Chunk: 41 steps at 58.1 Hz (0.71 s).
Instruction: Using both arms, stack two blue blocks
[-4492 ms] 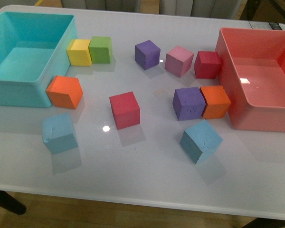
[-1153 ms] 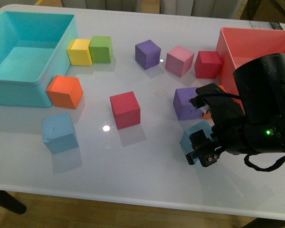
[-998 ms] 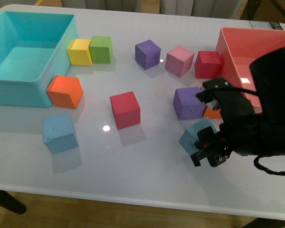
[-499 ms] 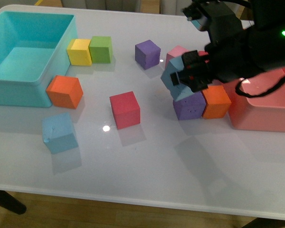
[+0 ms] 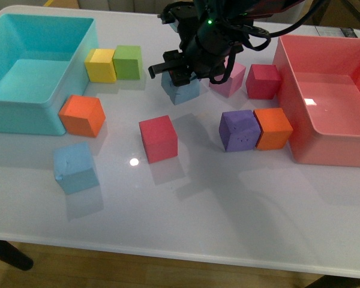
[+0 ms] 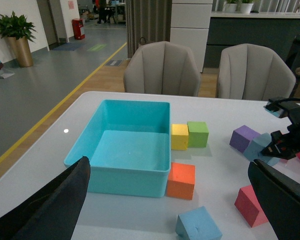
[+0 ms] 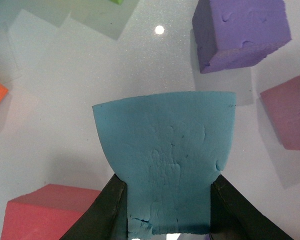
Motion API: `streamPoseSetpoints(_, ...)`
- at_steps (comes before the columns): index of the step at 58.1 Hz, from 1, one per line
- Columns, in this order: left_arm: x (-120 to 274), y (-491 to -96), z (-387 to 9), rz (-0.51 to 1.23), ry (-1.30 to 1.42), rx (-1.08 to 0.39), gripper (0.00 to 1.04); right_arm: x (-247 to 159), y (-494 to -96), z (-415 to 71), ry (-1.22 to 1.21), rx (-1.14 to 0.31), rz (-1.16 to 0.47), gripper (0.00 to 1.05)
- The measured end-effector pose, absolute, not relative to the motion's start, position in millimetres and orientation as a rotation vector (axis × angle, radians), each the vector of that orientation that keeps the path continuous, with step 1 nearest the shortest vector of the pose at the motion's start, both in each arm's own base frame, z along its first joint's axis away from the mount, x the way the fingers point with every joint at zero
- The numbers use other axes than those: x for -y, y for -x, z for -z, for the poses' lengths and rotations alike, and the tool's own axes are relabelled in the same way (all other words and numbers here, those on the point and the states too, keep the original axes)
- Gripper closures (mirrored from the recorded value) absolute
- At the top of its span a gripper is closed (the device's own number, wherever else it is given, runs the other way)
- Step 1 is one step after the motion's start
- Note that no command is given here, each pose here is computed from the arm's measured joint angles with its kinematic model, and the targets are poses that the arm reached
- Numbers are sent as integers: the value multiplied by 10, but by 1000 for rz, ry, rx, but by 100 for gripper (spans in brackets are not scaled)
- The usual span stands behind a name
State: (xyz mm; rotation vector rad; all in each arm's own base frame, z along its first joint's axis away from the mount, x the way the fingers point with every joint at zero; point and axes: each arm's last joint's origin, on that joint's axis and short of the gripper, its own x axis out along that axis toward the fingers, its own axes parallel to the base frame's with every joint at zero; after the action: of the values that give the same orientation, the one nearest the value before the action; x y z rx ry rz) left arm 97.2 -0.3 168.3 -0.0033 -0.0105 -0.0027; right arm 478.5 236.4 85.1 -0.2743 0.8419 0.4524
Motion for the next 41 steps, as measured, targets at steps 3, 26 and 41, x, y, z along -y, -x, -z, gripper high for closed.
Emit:
streamPoseSetpoints(3, 3, -972, -1683, 3, 3, 10, 9, -2410, -4821, -818, 277, -848, -450, 73)
streamPoseSetpoints(26, 3, -972, -1683, 3, 3, 10, 9, -2545, -4905, -578, 289, -893, -447, 73)
streamPoseSetpoints(41, 3, -972, -1683, 3, 3, 10, 9, -2582, -4907, -409, 303, -922, -443, 73)
